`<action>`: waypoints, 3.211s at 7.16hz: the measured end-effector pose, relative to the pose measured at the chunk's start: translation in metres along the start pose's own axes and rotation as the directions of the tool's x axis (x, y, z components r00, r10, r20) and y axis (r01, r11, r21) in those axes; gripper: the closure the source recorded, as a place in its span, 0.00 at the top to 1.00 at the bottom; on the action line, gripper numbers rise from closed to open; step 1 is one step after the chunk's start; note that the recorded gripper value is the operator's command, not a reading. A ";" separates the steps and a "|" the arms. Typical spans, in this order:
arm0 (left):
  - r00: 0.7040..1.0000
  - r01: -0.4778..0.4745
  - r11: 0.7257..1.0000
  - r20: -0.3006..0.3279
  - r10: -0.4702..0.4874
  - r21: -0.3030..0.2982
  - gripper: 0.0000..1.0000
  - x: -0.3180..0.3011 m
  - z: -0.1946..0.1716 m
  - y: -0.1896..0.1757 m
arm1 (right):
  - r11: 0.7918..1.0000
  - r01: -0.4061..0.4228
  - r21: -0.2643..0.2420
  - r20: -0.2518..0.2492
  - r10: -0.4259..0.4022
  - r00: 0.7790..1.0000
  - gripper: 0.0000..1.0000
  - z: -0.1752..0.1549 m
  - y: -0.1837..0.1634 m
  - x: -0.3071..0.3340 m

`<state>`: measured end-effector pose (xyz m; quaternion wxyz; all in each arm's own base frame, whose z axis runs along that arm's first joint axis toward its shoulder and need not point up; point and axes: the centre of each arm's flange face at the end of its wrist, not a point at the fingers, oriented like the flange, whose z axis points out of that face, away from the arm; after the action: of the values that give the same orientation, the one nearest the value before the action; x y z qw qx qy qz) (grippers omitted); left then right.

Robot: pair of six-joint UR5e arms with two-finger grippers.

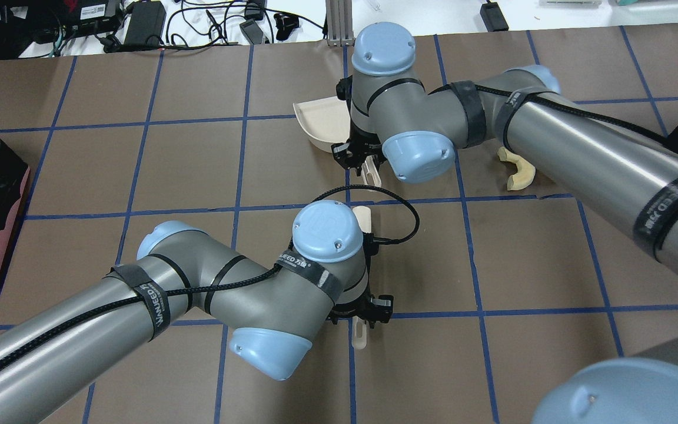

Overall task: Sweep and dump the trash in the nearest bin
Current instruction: 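Lift the dustpan with the right gripper and carry it beyond the trash pile, then move the brush with the left gripper toward the trash pile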

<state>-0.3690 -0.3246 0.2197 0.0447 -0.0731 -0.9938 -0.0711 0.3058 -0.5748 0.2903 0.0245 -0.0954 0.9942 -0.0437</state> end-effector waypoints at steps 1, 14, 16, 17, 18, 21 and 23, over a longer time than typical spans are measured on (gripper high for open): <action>1.000 0.003 1.000 -0.002 -0.003 0.001 0.00 0.000 0.000 0.000 | 1.000 0.017 0.006 -0.006 -0.017 1.000 0.08 -0.017 -0.009 0.029; 0.973 0.228 0.956 -0.078 -0.217 0.183 0.00 0.028 -0.121 -0.188 | 0.534 0.805 -0.258 -0.020 -0.836 0.548 0.00 -0.118 0.044 0.487; 0.951 0.296 0.946 -0.130 -0.280 0.130 0.00 0.068 -0.122 -0.235 | 0.429 0.863 -0.265 0.021 -0.892 0.451 0.00 -0.121 0.067 0.531; 0.941 0.323 0.940 -0.143 -0.306 0.109 0.00 0.093 -0.109 -0.247 | 0.392 0.878 -0.274 0.021 -0.911 0.413 0.00 -0.120 0.075 0.549; 0.933 0.342 0.935 -0.155 -0.326 0.097 0.00 0.117 -0.095 -0.254 | 0.365 0.882 -0.297 0.016 -0.922 0.387 0.00 -0.114 0.077 0.562; 0.910 0.394 0.917 -0.170 -0.379 0.062 0.00 0.174 -0.058 -0.258 | 0.364 0.855 -0.370 0.014 -0.918 0.397 0.00 -0.084 0.077 0.582; 0.898 0.417 0.907 -0.175 -0.403 0.051 0.00 0.197 -0.043 -0.248 | 0.409 0.828 -0.383 0.024 -0.892 0.452 0.00 -0.070 0.083 0.581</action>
<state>-0.5979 -0.5467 0.2479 0.1116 0.1460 -0.9821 -0.0409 -0.2839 -0.5993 0.3286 -0.1103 -0.5921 0.7901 0.1139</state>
